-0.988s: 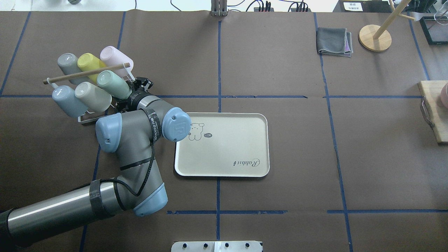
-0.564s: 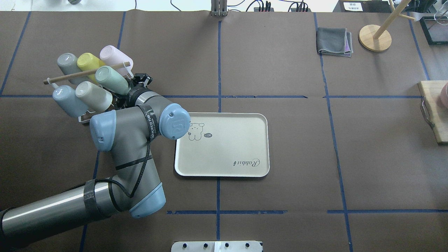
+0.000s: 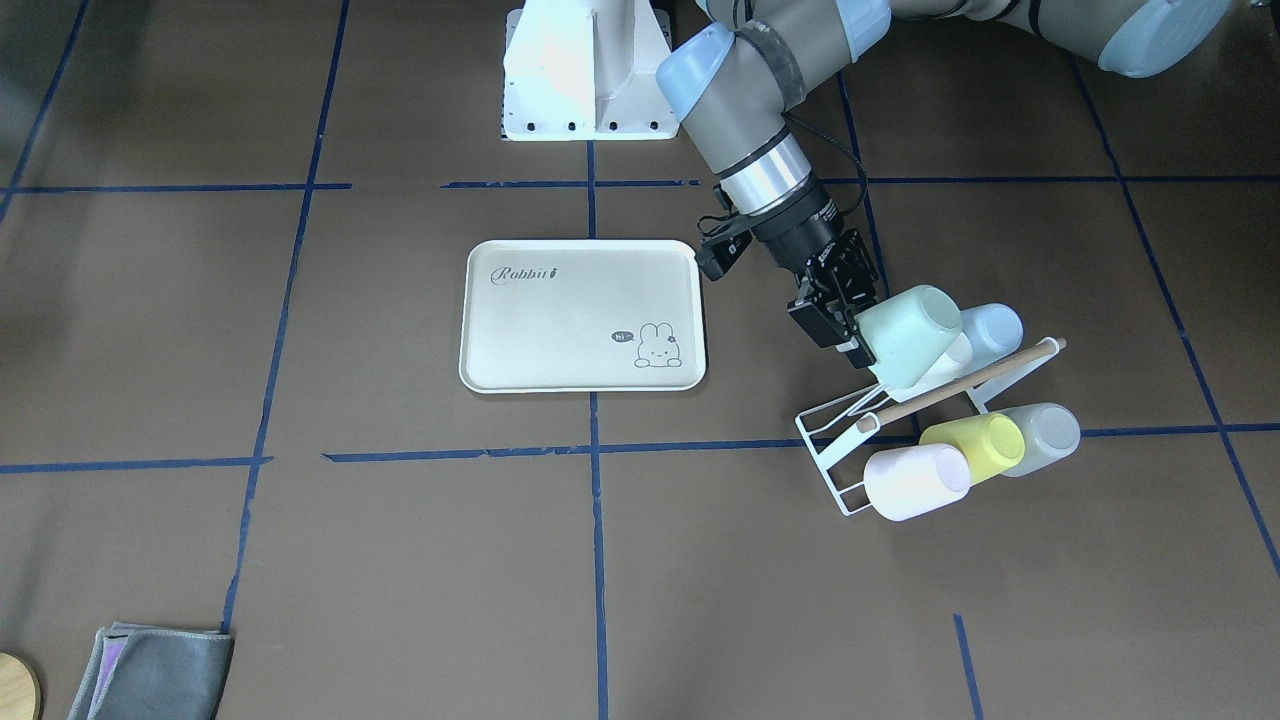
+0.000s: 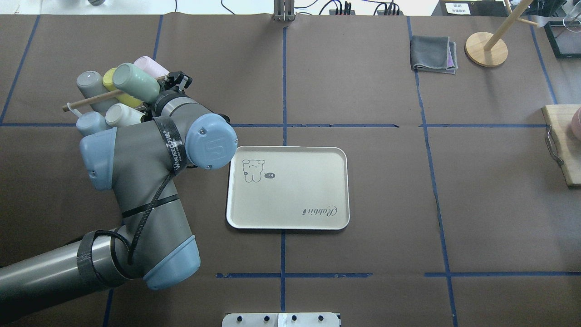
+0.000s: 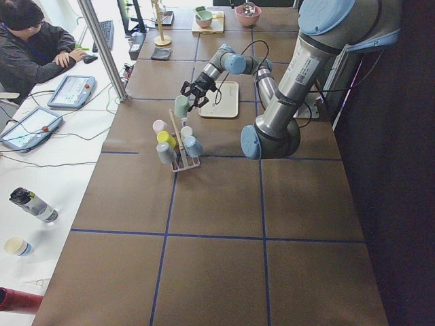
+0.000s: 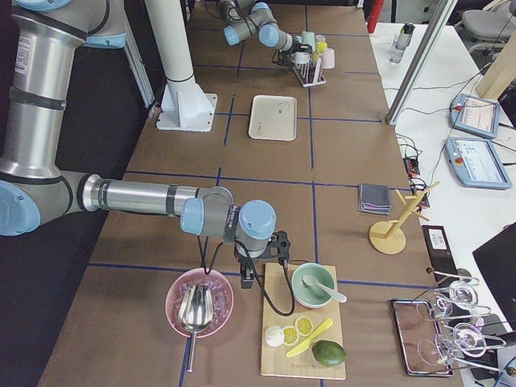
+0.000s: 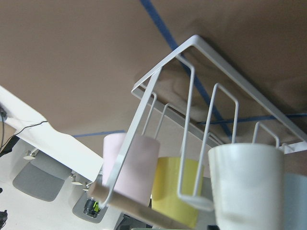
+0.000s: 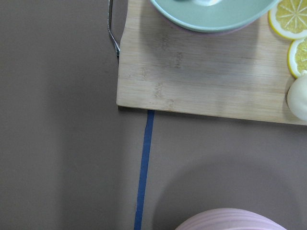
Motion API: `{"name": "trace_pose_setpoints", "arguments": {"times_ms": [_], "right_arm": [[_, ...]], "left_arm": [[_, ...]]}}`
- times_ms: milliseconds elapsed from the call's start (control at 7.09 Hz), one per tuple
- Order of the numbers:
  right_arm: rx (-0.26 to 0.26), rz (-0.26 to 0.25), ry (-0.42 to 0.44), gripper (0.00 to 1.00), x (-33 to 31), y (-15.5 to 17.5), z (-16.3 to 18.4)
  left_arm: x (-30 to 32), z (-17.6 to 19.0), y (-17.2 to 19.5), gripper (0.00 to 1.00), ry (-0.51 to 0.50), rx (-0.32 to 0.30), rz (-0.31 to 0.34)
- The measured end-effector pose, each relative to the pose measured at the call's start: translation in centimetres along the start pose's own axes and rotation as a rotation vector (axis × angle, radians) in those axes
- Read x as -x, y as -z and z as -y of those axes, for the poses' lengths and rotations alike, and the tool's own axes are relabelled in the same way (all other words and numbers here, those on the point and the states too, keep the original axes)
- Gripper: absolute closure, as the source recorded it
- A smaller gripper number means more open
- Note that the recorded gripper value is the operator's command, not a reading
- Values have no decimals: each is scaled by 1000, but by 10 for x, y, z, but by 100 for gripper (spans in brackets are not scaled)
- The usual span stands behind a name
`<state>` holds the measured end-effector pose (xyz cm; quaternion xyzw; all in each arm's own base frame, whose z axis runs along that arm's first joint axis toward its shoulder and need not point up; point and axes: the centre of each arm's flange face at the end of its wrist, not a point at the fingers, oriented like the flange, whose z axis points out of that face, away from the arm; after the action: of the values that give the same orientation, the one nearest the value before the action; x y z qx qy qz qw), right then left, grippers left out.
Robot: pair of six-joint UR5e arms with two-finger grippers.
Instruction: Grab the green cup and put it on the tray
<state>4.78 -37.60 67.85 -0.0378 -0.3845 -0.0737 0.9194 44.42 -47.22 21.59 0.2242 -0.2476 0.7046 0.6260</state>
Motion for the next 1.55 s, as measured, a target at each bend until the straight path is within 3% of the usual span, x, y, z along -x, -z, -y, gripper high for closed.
{"name": "trace_pose_setpoints", "arguments": {"times_ms": [282,564,1270,1552], "right_arm": [[1,0,0,0,0,0,0],[0,0,1,0,0,0,0],[-4,-1,5,0,1,2,3],[-6,-1,7,0,2,3,3]], "left_arm": [[2,-29,22,38,44,-42,38],[0,-47,48,39,160,-173,43],[-9,-52,76,39,845,-736,39],[-9,-56,88,38,1178,-925,-19]]}}
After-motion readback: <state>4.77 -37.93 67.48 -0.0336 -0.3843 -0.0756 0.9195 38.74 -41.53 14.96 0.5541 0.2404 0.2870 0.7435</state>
